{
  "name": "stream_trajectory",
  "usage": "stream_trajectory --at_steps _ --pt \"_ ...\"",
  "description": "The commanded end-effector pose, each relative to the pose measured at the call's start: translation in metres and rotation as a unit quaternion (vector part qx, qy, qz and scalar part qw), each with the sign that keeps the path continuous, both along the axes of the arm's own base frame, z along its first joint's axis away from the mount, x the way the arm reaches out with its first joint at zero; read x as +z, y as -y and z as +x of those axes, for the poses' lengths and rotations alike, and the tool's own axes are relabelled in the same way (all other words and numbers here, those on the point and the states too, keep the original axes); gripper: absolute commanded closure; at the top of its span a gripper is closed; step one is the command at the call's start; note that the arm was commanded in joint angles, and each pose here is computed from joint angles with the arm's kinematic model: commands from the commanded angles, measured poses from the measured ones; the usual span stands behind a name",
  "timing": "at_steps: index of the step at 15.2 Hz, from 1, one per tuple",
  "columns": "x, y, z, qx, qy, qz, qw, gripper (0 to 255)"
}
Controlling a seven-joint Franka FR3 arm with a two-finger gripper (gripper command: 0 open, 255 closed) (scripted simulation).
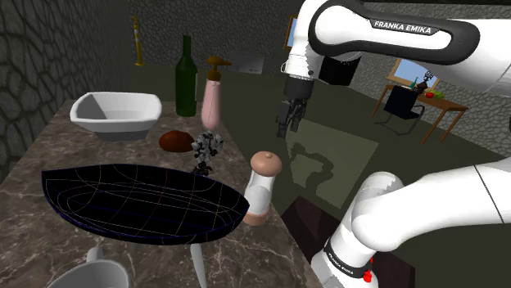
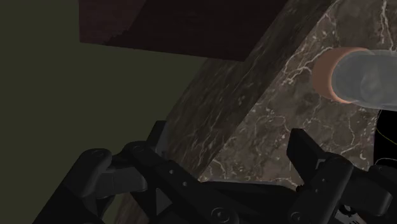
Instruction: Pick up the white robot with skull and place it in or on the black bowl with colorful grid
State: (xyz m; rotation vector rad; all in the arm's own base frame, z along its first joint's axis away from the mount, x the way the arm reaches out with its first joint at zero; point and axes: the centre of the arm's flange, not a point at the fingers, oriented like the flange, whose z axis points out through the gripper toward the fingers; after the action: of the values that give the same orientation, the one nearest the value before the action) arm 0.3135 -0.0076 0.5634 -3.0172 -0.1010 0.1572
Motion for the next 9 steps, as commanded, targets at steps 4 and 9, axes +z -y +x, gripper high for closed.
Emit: stream_trajectory --at_steps 4,9 --pt "0.005 -0.036 0.019 0.003 0.010 -0.011 0.9999 0" --pt "0.011 -0.097 0.051 0.009 0.027 -0.029 0.9992 0"
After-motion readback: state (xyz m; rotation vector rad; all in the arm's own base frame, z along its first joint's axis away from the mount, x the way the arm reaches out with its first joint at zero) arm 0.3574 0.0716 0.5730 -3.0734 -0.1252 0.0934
